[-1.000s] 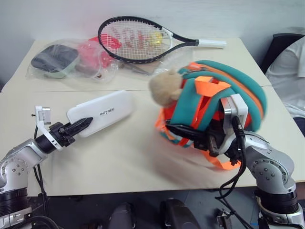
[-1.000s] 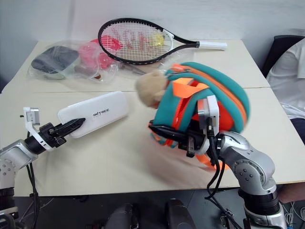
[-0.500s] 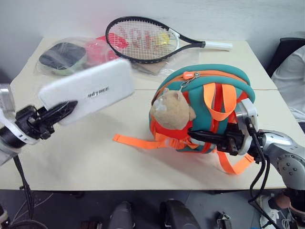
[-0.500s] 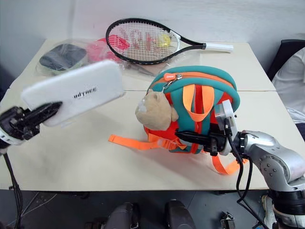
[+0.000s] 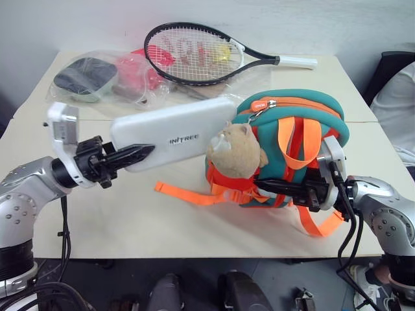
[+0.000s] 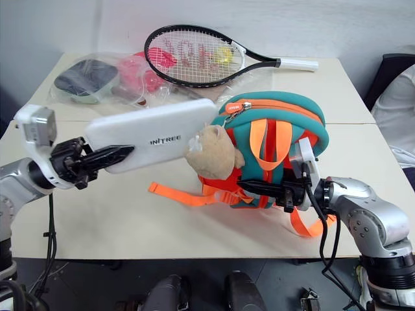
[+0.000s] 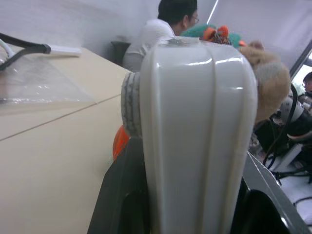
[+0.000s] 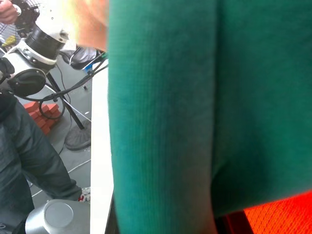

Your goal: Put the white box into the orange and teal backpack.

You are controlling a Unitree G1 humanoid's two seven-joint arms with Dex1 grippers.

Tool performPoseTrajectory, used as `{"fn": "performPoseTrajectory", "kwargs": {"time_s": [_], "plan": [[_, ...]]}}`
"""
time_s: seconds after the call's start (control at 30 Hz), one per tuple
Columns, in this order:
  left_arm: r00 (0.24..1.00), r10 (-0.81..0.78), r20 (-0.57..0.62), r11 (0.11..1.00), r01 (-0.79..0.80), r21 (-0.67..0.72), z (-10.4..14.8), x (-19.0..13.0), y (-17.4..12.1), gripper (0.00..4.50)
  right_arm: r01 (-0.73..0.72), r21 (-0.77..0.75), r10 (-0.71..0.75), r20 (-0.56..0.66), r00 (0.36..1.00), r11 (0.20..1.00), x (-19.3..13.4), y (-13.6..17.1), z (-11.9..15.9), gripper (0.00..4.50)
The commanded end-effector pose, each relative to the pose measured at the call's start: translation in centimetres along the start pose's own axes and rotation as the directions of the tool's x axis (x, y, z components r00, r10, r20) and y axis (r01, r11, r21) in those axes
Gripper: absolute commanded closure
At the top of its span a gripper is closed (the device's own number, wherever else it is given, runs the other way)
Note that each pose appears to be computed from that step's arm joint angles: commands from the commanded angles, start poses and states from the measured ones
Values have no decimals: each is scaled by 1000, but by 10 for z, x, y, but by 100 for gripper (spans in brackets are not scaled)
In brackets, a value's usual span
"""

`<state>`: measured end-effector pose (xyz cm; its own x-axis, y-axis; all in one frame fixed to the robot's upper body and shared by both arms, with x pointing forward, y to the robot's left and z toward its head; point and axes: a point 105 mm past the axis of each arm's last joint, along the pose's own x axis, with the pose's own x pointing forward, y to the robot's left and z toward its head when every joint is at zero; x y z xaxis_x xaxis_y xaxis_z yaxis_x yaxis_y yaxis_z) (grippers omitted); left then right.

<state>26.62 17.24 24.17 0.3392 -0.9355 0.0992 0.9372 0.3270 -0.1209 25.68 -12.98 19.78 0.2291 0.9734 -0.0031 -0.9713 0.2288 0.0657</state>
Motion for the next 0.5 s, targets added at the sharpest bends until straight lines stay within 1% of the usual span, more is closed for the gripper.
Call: {"fn": "performPoseTrajectory", "kwargs": {"time_s": [0.03,0.07,0.1,0.17,0.23,0.37,0.4,0.5], "plan": [[975,-126,-181,985,145,95,-12,9,-13,322,5,-31,-4,15,1000,1000,0,0,8,449],[959,-149,-240,977,180,113,-18,10,-14,322,6,-31,-5,14,1000,999,1,0,8,449],[950,-156,-271,971,198,136,-20,14,-13,322,5,-30,-5,13,1000,1000,1,-1,8,449],[933,-166,-319,953,235,192,-20,27,-8,322,0,-28,0,8,1000,1000,2,0,7,449],[923,-143,-358,930,249,271,-18,45,1,322,-4,-23,5,5,1000,1000,3,1,7,449],[925,-200,-322,923,288,254,1,95,-4,322,-14,-19,14,-10,1000,1000,3,3,6,449],[922,-208,-327,920,298,254,3,106,-6,322,-17,-18,16,-12,1000,1000,3,3,6,449],[923,-197,-330,943,271,195,4,147,-8,322,-29,-15,28,-23,999,999,4,6,4,449]]}}
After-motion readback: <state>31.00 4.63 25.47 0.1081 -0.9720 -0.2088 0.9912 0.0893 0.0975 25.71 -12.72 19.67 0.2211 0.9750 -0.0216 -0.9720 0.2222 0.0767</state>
